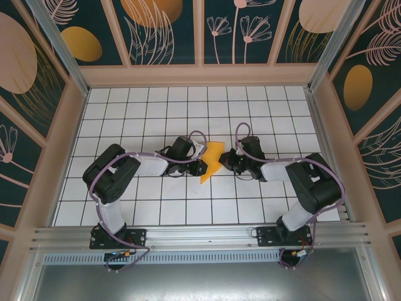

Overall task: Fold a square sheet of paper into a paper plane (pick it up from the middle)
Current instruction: Third fold the triangle at the center of the table.

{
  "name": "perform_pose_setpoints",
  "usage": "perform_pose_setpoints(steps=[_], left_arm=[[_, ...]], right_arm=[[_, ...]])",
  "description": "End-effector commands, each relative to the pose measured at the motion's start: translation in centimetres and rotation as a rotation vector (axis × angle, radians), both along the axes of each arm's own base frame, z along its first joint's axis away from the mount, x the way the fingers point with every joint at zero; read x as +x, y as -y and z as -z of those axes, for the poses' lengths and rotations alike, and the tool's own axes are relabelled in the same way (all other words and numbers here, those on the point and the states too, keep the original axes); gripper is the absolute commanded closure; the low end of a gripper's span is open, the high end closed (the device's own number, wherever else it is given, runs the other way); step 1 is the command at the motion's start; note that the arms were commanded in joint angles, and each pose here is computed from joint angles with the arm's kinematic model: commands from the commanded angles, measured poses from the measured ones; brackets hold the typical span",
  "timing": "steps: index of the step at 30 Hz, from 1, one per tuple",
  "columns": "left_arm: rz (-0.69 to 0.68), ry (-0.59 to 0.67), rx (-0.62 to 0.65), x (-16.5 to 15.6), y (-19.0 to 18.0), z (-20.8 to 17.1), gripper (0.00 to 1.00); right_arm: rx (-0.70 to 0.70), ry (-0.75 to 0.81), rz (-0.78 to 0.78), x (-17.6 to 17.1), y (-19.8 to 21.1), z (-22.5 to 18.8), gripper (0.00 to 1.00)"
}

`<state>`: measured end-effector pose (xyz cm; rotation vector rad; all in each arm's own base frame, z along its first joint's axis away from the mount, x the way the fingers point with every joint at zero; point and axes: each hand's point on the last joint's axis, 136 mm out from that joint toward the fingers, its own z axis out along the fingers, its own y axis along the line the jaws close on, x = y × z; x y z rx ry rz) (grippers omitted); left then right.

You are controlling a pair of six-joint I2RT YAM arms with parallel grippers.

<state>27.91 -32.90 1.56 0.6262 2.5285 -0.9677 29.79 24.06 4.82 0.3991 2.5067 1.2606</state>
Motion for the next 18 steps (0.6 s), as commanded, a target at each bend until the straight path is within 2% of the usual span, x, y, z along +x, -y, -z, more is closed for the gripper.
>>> perform_pose_setpoints(steps=[1,12,18], left_arm=[[0.013,-0.098,0.120,-2.2,-1.6,4.0,0.82],[0.013,-0.095,0.122,-2.1,-1.6,3.9,0.83],[0.013,-0.093,0.124,-2.1,-1.7,3.8,0.84]], right_arm=[[0.025,0.035,-0.039,0.3,-0.4,-1.1,1.00],[-0.040,-0.030,-0.018,0.0,0.5,2.6,1.00],[-0.033,0.015,-0.024,1.0,0.3,0.1,1.00]])
